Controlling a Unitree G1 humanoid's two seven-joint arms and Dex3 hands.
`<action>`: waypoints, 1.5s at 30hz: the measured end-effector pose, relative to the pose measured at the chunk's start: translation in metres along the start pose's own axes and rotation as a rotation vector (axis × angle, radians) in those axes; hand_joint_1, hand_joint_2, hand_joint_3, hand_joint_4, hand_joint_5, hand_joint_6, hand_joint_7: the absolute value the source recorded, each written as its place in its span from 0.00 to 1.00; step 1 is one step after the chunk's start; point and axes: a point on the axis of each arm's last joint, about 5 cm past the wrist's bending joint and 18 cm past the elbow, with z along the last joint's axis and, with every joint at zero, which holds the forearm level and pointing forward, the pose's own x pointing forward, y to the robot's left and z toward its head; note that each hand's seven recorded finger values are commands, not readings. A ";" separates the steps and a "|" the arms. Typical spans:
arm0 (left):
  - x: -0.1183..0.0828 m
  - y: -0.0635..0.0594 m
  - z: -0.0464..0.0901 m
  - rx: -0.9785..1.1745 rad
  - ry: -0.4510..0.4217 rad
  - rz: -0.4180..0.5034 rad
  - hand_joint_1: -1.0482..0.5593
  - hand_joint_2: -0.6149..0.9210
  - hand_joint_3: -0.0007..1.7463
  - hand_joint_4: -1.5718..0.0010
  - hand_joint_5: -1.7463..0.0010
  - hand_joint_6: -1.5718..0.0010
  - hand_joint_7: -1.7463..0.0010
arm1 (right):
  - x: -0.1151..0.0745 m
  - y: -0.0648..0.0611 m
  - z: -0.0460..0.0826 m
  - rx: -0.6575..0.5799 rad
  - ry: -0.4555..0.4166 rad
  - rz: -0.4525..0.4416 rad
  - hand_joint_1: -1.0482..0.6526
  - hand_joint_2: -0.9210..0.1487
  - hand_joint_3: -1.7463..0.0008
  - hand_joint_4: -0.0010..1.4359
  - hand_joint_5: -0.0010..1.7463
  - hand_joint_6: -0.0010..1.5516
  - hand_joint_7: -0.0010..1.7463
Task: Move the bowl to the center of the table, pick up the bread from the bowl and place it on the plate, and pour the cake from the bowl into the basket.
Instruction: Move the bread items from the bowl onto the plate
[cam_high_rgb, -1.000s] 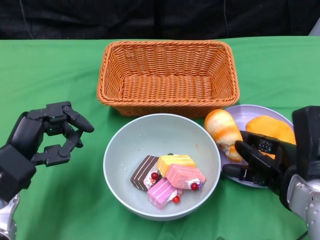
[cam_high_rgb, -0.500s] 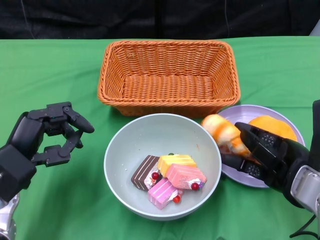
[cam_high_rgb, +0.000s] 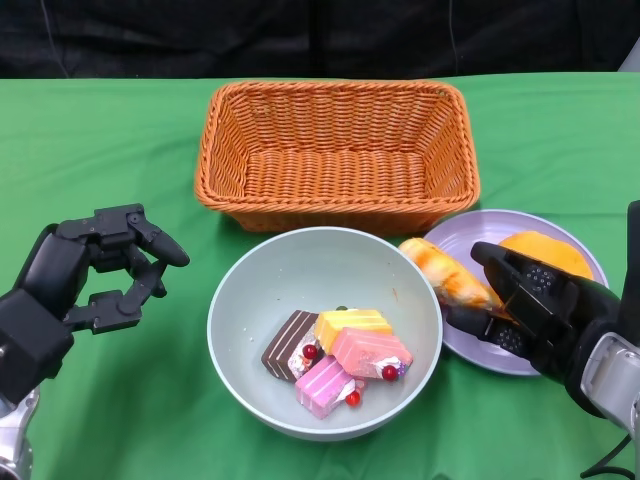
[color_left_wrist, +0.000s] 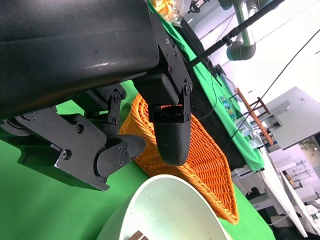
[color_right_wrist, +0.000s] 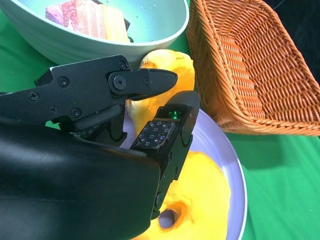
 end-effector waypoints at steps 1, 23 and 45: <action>0.000 0.000 0.000 0.000 0.000 0.000 0.67 0.81 0.51 0.45 0.25 0.45 0.43 | 0.000 0.000 0.000 -0.001 -0.001 0.000 0.45 0.00 0.81 0.57 0.52 0.64 0.06; -0.001 0.003 0.000 0.010 0.002 0.000 0.67 0.81 0.51 0.45 0.26 0.44 0.44 | -0.004 0.008 -0.002 0.278 -0.121 -0.033 0.42 0.00 0.78 0.55 0.52 0.60 0.06; -0.001 0.003 0.000 0.011 0.003 -0.003 0.68 0.81 0.51 0.44 0.24 0.44 0.44 | -0.004 0.013 0.001 0.304 -0.253 -0.040 0.45 0.00 0.74 0.43 0.51 0.54 0.03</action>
